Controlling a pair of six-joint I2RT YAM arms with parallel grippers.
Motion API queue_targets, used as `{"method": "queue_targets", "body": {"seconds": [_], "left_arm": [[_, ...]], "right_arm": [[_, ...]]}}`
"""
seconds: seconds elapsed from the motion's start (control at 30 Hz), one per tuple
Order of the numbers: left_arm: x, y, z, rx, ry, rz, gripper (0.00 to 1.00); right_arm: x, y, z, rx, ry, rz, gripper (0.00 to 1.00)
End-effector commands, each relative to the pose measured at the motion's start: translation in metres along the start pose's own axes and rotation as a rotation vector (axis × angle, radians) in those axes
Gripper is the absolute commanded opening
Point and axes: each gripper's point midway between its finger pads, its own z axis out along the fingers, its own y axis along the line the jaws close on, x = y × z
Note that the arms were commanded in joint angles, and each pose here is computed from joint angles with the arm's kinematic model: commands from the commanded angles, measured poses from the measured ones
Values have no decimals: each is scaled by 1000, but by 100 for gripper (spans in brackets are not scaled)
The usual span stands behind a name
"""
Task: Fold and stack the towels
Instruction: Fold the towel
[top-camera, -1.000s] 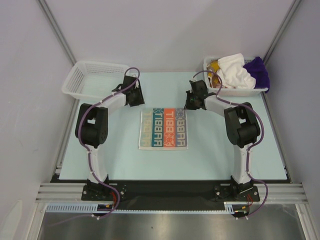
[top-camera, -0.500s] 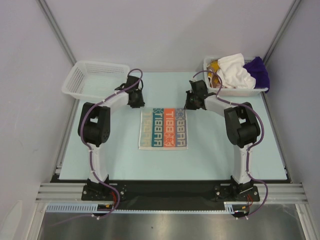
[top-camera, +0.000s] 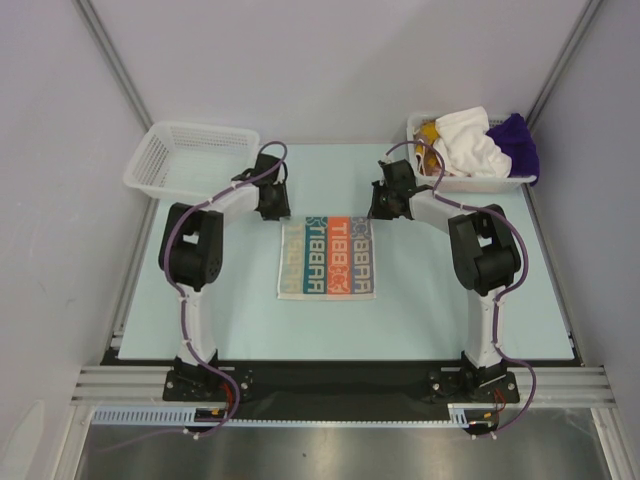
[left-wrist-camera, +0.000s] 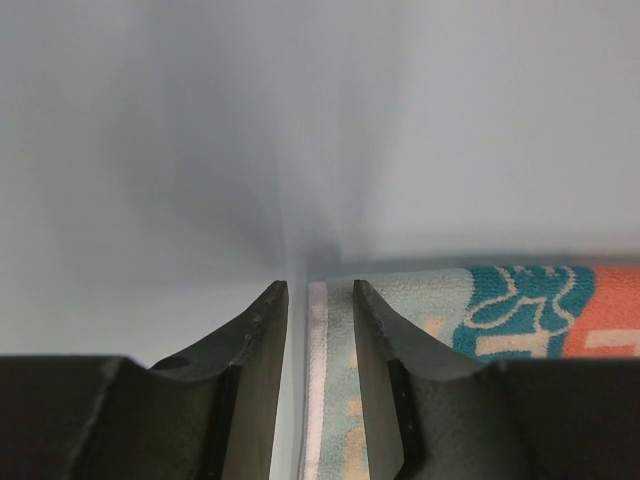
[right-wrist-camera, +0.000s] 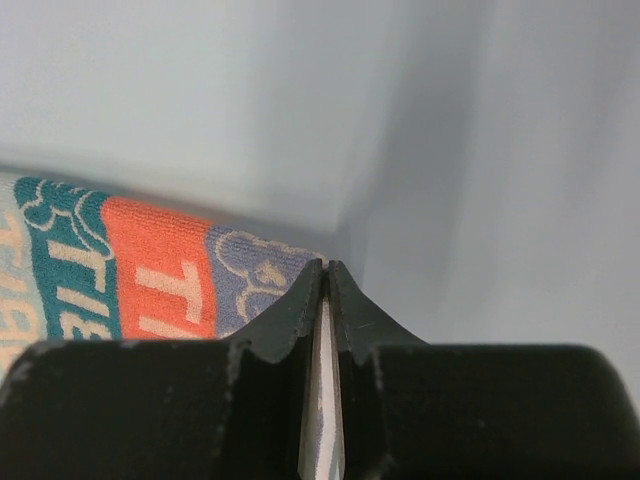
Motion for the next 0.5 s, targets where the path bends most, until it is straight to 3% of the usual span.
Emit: {"method": "queue_targets", "body": {"seconds": [0.0, 0.13, 0.23, 0.27, 0.3, 0.47], "left_arm": [[-4, -6, 6, 15, 5, 27, 38], [-1, -10, 10, 41, 17, 23, 31], [0, -12, 11, 45, 17, 22, 18], [-1, -12, 11, 42, 15, 21, 6], [-2, -13, 11, 45, 11, 22, 4], [-10, -15, 7, 44, -16, 26, 0]], "right_arm": [[-29, 11, -7, -37, -71, -25, 10], [-26, 10, -4, -36, -63, -23, 12], [-24, 9, -2, -37, -55, -23, 16], [-23, 9, -1, -38, -53, -22, 16], [-22, 9, -1, -38, -51, -21, 16], [-25, 8, -1, -37, -60, -19, 3]]}}
